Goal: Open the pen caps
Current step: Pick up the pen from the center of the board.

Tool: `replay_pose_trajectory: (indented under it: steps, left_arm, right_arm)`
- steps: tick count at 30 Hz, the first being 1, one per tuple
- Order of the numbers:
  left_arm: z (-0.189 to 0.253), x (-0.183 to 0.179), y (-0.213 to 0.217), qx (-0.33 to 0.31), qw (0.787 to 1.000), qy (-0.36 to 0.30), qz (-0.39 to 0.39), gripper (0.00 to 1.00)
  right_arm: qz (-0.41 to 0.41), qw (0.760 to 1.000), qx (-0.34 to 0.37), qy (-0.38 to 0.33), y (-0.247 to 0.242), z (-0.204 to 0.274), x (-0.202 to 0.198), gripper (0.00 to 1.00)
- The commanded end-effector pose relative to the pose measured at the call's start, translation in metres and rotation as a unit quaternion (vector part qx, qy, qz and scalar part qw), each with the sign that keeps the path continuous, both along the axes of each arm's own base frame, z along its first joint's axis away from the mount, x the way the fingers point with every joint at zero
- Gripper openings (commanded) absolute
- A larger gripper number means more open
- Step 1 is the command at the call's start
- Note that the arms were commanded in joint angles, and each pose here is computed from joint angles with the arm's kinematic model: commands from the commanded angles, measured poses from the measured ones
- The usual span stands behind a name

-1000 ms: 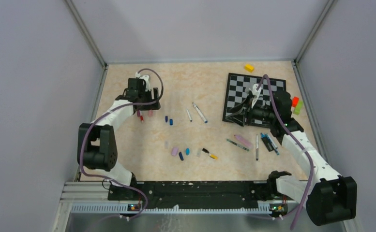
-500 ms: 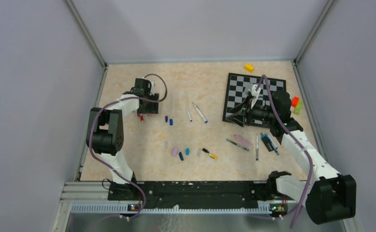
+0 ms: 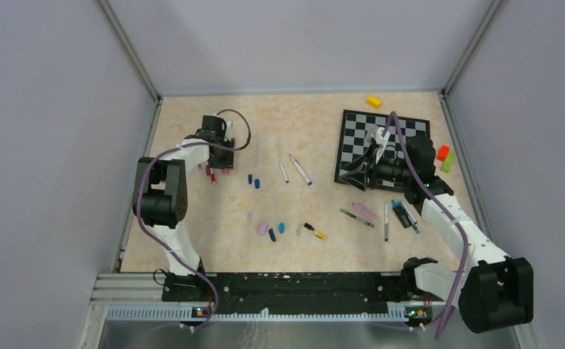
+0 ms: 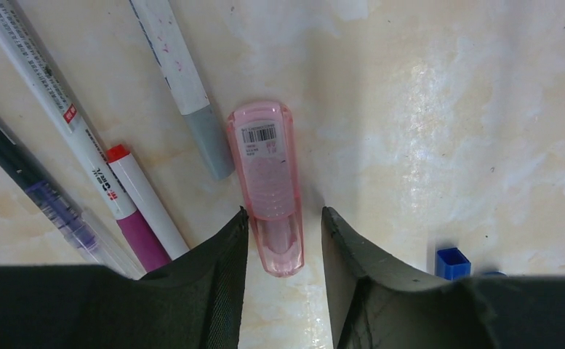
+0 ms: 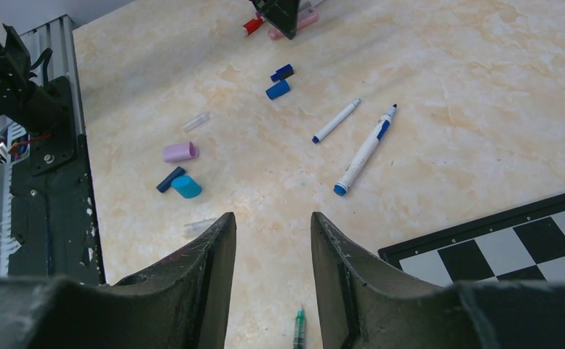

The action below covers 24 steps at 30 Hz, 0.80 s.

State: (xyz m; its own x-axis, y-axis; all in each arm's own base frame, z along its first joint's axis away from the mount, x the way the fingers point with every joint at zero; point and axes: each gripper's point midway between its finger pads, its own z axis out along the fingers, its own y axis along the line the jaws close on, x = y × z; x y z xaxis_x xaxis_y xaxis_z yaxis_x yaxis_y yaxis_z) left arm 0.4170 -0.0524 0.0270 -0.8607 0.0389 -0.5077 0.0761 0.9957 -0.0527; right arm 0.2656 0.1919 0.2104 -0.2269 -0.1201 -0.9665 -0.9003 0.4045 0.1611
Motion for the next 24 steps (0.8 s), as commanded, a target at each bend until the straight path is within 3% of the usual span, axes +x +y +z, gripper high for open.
replay_pose_trajectory:
  steps: [1, 9, 15, 20, 24]
  left_arm:
    - [0.002, 0.007, -0.004, -0.014, 1.000, -0.003, -0.008, 0.41]
    - [0.012, -0.004, -0.015, -0.046, 0.999, 0.001, -0.017, 0.22]
    - [0.055, -0.014, -0.035, -0.103, 0.993, -0.047, -0.035, 0.14]
    - [0.103, -0.047, -0.066, -0.197, 0.971, -0.102, -0.085, 0.13]
    - [0.135, -0.093, -0.097, -0.291, 0.936, -0.137, -0.144, 0.12]
  right_arm:
    - [0.001, 1.000, -0.003, -0.022, -0.003, 0.003, 0.005, 0.41]
    - [0.002, 1.000, -0.006, -0.018, -0.004, -0.002, 0.006, 0.40]
    - [0.049, 0.998, -0.012, -0.036, -0.002, -0.005, -0.009, 0.40]
    - [0.143, 0.985, -0.017, -0.099, 0.002, -0.012, -0.041, 0.47]
    - [0.208, 0.961, -0.027, -0.178, 0.001, -0.022, -0.067, 0.51]
